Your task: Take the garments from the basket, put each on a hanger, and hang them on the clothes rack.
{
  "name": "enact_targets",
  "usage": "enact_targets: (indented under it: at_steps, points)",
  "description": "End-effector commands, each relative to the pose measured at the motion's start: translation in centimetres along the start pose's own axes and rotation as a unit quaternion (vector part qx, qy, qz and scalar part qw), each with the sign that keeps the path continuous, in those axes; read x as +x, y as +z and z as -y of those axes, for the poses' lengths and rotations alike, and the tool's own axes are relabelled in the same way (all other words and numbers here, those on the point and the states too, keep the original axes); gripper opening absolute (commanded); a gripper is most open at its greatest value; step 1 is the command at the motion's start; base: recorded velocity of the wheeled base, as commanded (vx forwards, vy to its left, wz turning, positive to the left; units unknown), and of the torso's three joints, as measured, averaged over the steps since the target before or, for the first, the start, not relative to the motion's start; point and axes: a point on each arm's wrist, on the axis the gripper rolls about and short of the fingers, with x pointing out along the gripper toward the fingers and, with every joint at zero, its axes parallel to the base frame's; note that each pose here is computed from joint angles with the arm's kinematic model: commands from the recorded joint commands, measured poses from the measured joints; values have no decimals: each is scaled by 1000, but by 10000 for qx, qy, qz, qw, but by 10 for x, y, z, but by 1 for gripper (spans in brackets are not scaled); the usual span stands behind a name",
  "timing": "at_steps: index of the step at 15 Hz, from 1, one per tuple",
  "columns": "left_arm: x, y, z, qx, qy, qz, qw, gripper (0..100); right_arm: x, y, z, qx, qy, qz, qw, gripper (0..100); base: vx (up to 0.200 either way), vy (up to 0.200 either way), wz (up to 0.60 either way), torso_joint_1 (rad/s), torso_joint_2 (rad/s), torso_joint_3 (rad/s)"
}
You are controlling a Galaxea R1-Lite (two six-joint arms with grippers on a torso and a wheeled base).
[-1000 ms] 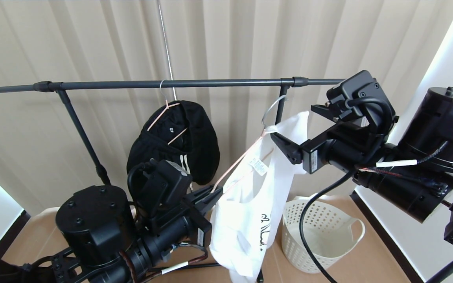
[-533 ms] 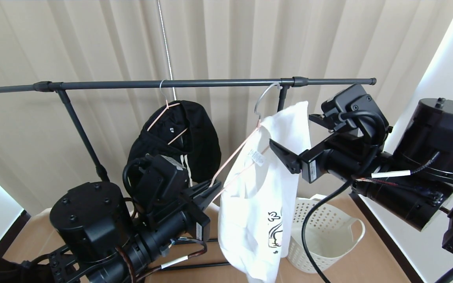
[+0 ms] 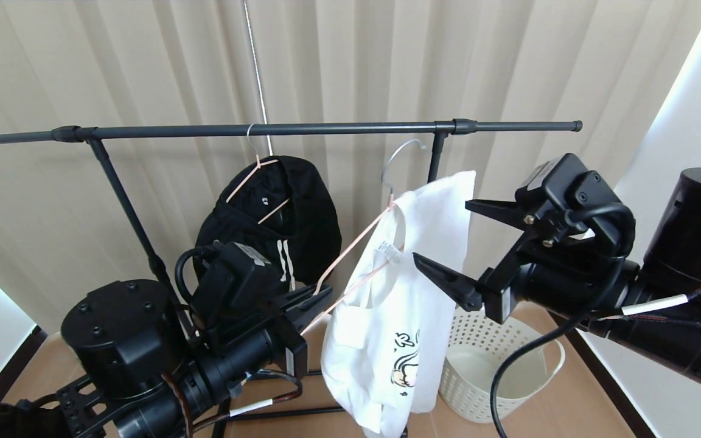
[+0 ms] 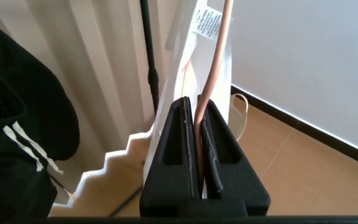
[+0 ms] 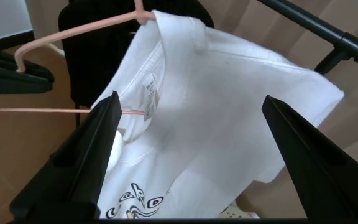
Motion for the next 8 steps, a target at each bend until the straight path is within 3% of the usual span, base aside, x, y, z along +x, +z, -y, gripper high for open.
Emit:
enact_targets:
  at_steps: [1,3,6,8]
  points:
    - [-8,-3,-12,-18,32,-68,10000,0,-19,8,18,40,138,41,9999,100,0,0,0,0,0,0]
    - [-17,-7,-18,-18,-141,56,9999,0,-31,18,31,-116,475,-110,9987,100,0,0,0,0,0,0]
    - [-33,-18,-29,8,-452,185,9988,0,-39,23,48,-349,1298,-496,9897,100,0,0,0,0,0,0]
    - [-38,-38,-29,-136,-559,-282,9979,0,-39,29,59,-514,1522,-598,9852,100,0,0,0,0,0,0]
